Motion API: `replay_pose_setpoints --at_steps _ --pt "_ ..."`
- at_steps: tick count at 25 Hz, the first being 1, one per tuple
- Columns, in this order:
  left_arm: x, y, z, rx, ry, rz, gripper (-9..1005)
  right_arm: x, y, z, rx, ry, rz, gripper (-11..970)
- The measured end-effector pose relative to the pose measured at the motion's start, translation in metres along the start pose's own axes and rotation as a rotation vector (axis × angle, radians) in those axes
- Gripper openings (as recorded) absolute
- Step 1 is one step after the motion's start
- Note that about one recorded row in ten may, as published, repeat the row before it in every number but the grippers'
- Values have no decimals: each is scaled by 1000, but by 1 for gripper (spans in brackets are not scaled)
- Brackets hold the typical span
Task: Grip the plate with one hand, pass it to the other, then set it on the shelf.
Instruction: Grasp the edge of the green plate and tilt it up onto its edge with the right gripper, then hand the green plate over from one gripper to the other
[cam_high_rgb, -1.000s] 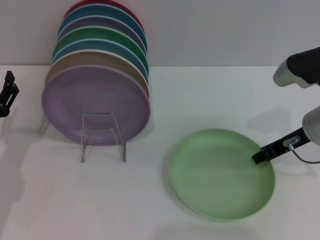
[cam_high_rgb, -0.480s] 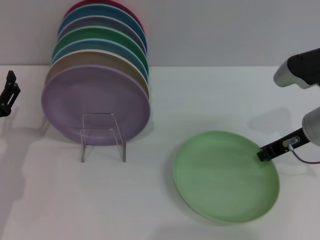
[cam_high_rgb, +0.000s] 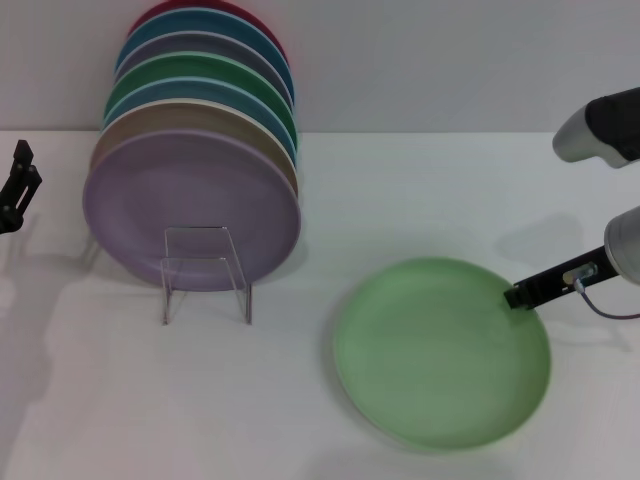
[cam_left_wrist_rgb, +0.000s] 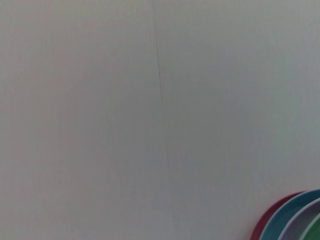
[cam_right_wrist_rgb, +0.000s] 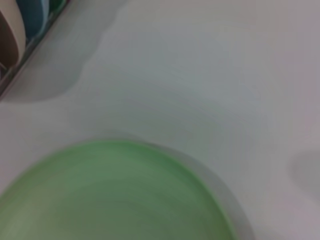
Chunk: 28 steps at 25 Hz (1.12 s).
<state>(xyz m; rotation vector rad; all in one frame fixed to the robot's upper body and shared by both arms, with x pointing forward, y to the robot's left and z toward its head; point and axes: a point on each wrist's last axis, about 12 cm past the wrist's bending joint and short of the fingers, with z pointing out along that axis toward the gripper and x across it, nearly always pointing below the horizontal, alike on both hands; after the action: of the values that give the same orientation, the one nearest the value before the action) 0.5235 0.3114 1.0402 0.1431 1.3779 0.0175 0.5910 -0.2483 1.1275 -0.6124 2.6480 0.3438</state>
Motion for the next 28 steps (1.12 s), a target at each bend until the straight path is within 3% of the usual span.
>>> replay_pose_setpoints --at_steps 10,18,22,26,28 --pt "-2 -2 0 16 -20 2 843 -2 1 -16 -13 -97 -22 16" --pt "-23 -20 -3 110 -188 49 842 12 -2 -60 -2 -426 -103 16" --pt "-38 -37 15 216 -198 55 841 25 -6 -68 -14 -565 -126 16" --pt "-72 -49 51 279 -117 93 841 33 -14 -70 11 -614 -124 16" --pt "-99 -58 69 325 -58 117 841 35 -17 -69 30 -622 -123 16"
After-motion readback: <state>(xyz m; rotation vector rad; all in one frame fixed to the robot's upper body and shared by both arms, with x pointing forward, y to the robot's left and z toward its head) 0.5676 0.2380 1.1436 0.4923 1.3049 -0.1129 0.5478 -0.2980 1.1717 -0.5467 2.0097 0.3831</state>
